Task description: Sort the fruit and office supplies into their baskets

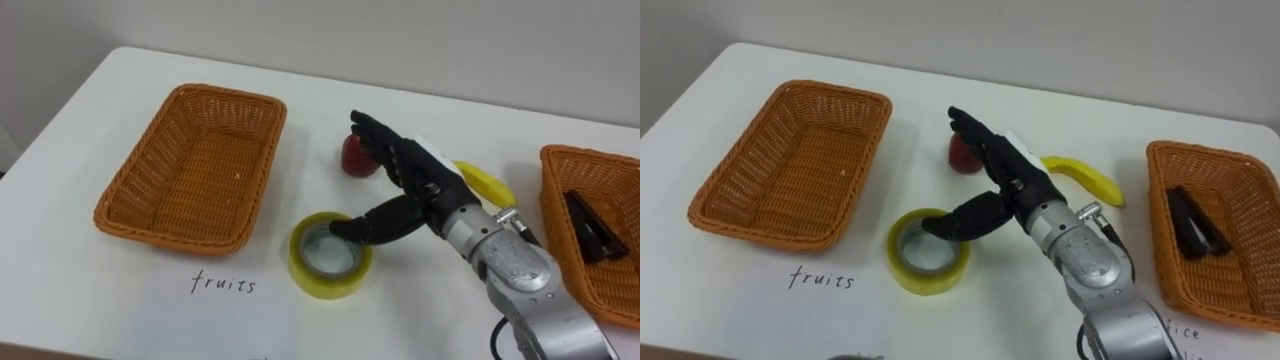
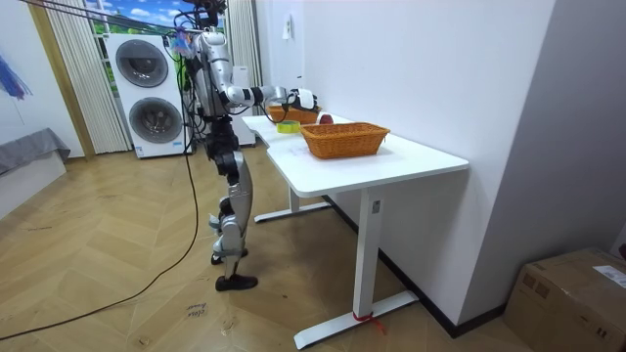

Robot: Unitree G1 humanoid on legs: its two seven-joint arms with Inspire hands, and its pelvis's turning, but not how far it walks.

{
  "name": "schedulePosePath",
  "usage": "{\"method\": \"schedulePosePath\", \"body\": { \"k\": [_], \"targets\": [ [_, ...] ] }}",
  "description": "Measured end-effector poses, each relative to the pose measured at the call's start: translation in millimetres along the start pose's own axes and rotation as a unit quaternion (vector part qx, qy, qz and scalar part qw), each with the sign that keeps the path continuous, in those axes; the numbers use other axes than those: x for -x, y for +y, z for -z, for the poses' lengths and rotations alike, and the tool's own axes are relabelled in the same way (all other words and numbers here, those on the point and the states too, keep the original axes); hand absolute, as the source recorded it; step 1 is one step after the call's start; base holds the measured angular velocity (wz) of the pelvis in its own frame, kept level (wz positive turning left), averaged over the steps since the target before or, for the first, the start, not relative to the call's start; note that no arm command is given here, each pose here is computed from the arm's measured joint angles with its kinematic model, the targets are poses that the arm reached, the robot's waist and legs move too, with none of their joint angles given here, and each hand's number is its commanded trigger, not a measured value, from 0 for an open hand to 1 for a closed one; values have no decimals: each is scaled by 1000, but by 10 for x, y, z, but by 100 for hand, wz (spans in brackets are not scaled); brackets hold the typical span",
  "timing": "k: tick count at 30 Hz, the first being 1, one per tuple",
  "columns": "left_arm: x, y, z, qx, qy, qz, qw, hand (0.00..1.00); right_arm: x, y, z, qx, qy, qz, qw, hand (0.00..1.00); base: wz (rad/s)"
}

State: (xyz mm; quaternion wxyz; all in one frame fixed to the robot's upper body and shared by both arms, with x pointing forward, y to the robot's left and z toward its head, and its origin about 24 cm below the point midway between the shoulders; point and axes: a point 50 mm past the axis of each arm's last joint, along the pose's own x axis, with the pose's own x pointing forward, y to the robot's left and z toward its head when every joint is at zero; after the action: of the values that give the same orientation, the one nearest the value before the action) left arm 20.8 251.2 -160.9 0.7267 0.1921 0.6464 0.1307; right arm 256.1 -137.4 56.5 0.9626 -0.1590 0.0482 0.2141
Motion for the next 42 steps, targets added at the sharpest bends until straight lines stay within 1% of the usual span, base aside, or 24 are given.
{"method": "schedulePosePath", "body": {
  "k": [8, 13, 22, 30, 42],
  "targets": [
    [4, -19, 14, -1, 7, 2, 1000, 0, -4, 17, 6, 4, 2, -9, 1000, 0, 2],
    [7, -47, -12, 1, 4, 6, 1000, 0, -17, 34, 85, 1, 19, -10, 1000, 0, 0],
    [3, -47, -62, 2, -2, 7, 1000, 0, -25, 44, 120, 35, 33, -7, 999, 0, 0],
    [2, -45, -65, 2, -2, 7, 1000, 0, -34, 114, 143, 44, 40, -34, 998, 0, 0],
    [1, -48, -42, 1, 2, 8, 1000, 0, -38, 135, 212, 46, 56, -44, 996, 0, 0]
  ]
}}
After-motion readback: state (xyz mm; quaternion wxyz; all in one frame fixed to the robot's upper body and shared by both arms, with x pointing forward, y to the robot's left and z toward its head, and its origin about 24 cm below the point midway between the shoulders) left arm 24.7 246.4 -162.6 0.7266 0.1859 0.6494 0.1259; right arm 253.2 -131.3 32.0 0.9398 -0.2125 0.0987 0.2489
